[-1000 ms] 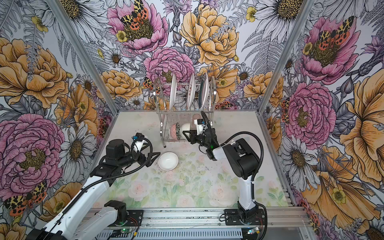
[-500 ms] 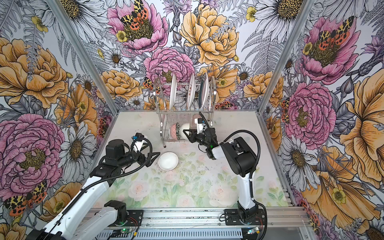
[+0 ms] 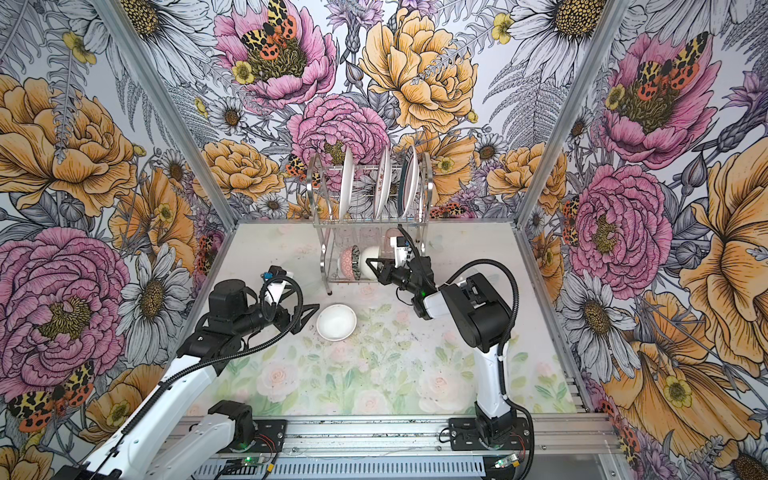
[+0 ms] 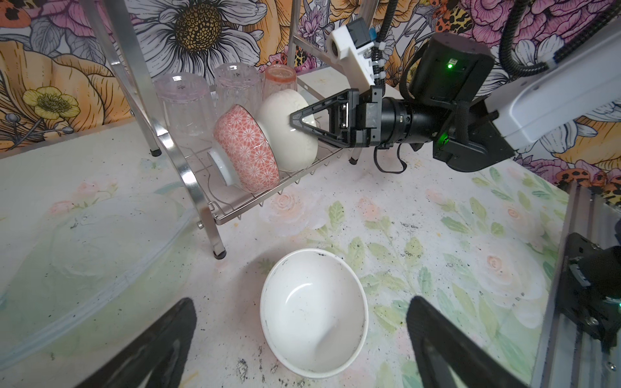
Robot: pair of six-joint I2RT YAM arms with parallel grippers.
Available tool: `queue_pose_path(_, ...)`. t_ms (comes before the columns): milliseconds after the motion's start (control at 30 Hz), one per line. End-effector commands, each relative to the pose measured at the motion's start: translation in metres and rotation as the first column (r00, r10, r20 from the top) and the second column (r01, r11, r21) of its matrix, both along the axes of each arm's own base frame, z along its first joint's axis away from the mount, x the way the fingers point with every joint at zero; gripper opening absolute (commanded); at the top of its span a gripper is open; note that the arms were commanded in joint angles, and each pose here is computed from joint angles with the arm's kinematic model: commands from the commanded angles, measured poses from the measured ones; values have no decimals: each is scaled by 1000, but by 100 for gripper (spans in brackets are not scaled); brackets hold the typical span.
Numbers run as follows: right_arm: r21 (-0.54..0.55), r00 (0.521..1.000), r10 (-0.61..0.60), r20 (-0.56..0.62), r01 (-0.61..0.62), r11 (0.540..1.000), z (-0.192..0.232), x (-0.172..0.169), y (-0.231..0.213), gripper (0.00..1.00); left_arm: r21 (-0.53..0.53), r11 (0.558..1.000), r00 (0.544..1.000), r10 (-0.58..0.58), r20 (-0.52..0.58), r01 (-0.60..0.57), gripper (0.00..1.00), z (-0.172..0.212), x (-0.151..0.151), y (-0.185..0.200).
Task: Unload the mixed dishes from the dish rack
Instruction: 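Close the right gripper on the white bowl's rim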
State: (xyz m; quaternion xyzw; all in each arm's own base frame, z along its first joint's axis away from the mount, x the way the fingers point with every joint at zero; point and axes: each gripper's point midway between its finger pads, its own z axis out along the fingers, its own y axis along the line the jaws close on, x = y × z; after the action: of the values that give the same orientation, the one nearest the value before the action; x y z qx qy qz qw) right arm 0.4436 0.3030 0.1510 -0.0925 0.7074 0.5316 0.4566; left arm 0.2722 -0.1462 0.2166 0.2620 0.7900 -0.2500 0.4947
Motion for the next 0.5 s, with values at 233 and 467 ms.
queue_pose_path(233, 60, 996, 0, 94, -6, 998, 28, 4, 1, 10, 8, 1000, 1000, 10, -14, -10, 99, -7, -2, 1)
queue_pose_path(467, 72, 994, 6, 112, -14, 997, 35, 6, 2, 9, 11, 1000, 1000, 11, -15, -11, 99, -8, -2, 1)
